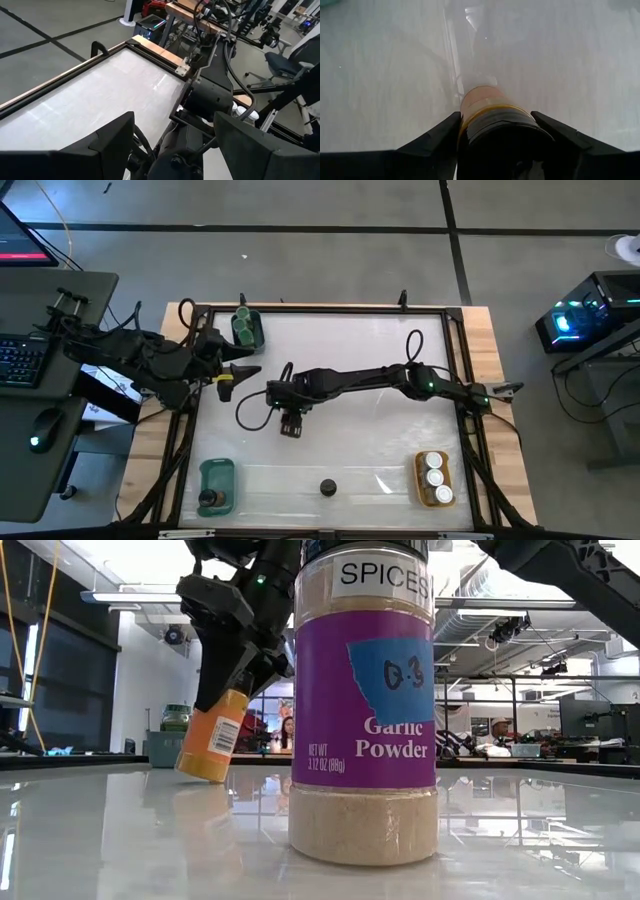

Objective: Sort spices by type
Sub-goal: Put the top black seasoning bottle into the green bin

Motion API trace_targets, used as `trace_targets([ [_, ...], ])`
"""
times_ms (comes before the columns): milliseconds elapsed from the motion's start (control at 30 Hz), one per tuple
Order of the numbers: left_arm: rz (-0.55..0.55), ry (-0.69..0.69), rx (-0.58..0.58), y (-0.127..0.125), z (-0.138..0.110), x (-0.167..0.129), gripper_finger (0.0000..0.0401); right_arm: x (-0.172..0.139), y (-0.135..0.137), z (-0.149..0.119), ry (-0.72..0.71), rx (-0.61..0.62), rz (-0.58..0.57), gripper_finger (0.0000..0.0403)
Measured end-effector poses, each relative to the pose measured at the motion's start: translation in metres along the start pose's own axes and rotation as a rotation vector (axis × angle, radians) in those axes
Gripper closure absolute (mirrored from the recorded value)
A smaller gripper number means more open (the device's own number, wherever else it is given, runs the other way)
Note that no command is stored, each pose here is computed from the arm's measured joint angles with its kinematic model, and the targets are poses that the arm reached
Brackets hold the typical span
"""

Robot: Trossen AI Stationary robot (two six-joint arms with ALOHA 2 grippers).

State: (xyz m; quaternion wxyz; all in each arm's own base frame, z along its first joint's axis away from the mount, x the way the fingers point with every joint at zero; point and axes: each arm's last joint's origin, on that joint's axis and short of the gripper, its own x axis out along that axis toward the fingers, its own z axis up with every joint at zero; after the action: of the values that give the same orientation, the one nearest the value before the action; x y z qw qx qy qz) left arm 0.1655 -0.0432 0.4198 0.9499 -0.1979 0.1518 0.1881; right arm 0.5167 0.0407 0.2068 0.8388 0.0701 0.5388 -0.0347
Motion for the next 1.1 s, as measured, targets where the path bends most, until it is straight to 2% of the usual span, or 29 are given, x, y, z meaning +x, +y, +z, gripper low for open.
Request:
trace_targets([
  [167,0.000,0.000,0.000,0.000,0.000,0.000,0.0142,0.000,0.000,0.000,0.002,-0.050,0.009,0.0181],
  [267,0.000,0.001,0.000,0.000,0.000,0.000,0.0142,0.000,0.001,0.000,0.006,-0.069,0.030,0.0167],
  [533,-0.001,0.001,0.001,0.000,0.000,0.000,0.0142,0.000,0.001,-0.001,0.012,-0.072,0.041,0.0046],
  [633,-0.001,0.001,0.009,0.000,0.000,0.000,0.0142,0.000,0.002,-0.001,0.012,-0.072,0.061,0.0014],
  [800,-0.008,0.008,0.021,0.000,0.000,0.000,0.0142,-0.006,0.001,0.001,0.006,-0.150,0.053,0.0009],
  [967,-0.048,0.028,0.040,0.002,0.000,-0.004,0.0142,-0.034,-0.008,-0.003,0.065,-0.244,0.035,0.0011],
  [1100,-0.054,0.037,0.043,0.006,0.000,-0.009,0.0142,-0.049,-0.022,-0.007,0.125,-0.253,0.025,0.0011],
])
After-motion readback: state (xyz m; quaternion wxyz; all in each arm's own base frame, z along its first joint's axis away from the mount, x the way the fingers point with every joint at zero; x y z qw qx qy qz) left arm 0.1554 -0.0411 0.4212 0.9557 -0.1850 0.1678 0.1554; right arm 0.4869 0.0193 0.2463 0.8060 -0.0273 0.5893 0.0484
